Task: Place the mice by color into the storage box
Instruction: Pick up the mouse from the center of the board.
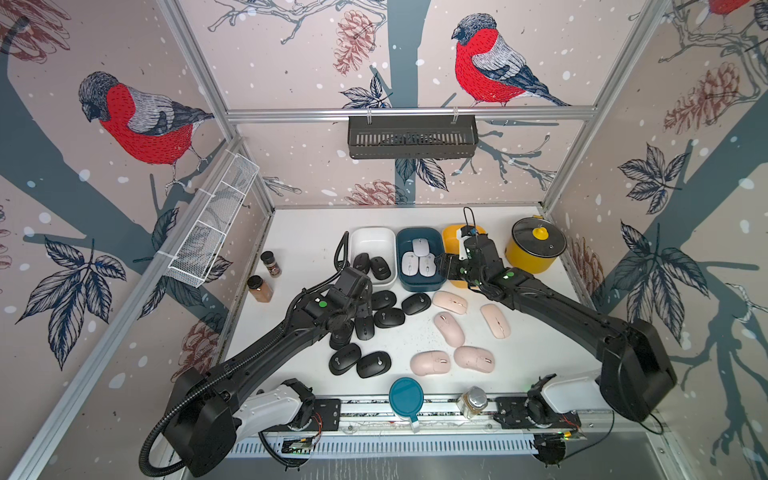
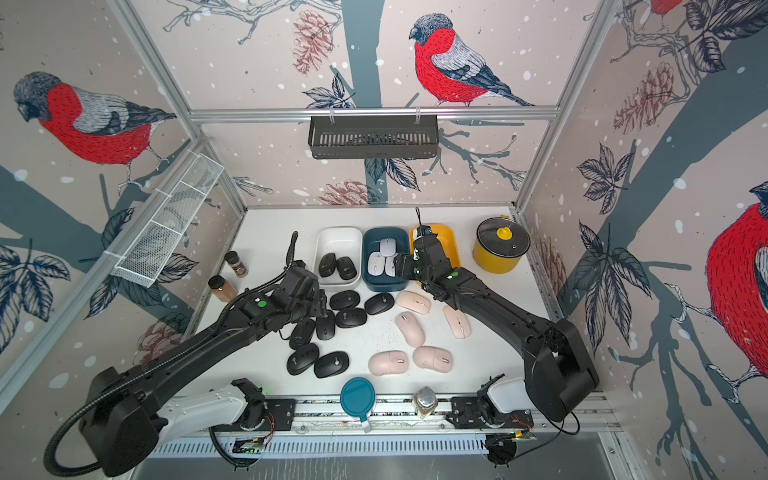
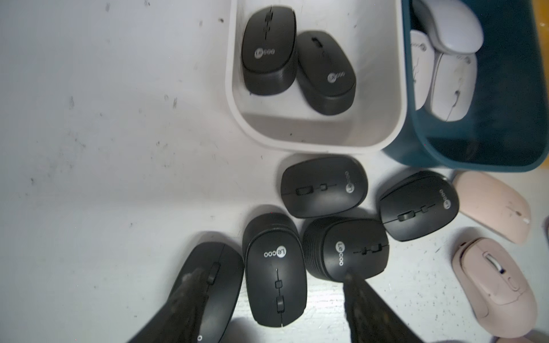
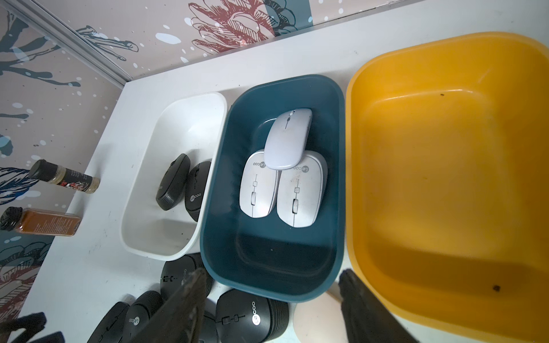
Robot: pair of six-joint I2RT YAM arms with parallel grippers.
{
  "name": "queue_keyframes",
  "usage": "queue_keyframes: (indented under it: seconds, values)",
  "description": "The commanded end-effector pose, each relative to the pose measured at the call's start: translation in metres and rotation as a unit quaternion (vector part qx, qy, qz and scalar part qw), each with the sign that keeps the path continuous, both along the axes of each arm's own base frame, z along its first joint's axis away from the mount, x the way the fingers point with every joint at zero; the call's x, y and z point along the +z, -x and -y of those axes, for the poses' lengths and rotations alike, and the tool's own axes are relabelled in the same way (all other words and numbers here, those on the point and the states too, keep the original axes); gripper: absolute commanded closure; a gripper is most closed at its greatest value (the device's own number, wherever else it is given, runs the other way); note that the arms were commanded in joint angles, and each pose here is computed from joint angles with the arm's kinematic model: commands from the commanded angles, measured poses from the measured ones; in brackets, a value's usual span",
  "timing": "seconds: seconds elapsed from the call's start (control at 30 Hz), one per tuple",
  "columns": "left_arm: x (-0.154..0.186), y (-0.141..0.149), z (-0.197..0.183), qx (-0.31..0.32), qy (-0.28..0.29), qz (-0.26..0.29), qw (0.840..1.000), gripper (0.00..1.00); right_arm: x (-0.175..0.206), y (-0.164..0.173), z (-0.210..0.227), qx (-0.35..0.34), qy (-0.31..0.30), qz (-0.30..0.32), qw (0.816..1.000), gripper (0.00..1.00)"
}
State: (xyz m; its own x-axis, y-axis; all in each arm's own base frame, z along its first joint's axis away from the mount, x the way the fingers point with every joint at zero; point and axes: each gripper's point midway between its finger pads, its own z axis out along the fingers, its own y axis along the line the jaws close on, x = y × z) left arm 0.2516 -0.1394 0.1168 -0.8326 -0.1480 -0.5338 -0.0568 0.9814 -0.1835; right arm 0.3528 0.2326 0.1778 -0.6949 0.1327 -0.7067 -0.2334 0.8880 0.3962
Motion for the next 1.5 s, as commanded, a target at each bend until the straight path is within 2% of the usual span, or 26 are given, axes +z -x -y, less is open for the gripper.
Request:
queue_keyframes:
  seconds: [0.0, 0.33, 0.83, 1.2, 1.47]
  values:
    - [-0.018, 0.010, 0.003, 0.025, 0.027, -0.019, 0.999, 0.28, 0.007, -0.004, -0.005, 0.004, -0.007, 0.013, 1.000, 0.28]
    - [-0.056, 0.007, 0.025, 0.011, 0.052, -0.049, 0.997, 0.29, 0.002, -0.004, -0.002, -0.005, -0.003, 0.006, 1.000, 0.28]
    - [-0.082, 0.008, 0.021, 0.018, 0.014, -0.084, 0.996, 0.40, -0.001, -0.005, -0.002, -0.009, 0.000, 0.001, 1.000, 0.28]
    - [-0.086, 0.006, 0.022, 0.013, 0.002, -0.092, 0.996, 0.32, -0.003, -0.006, 0.000, -0.012, 0.003, 0.000, 1.000, 0.28]
    - [-0.090, 0.005, 0.024, 0.012, -0.005, -0.097, 0.995, 0.32, -0.005, -0.006, -0.001, -0.012, 0.004, -0.004, 1.000, 0.28]
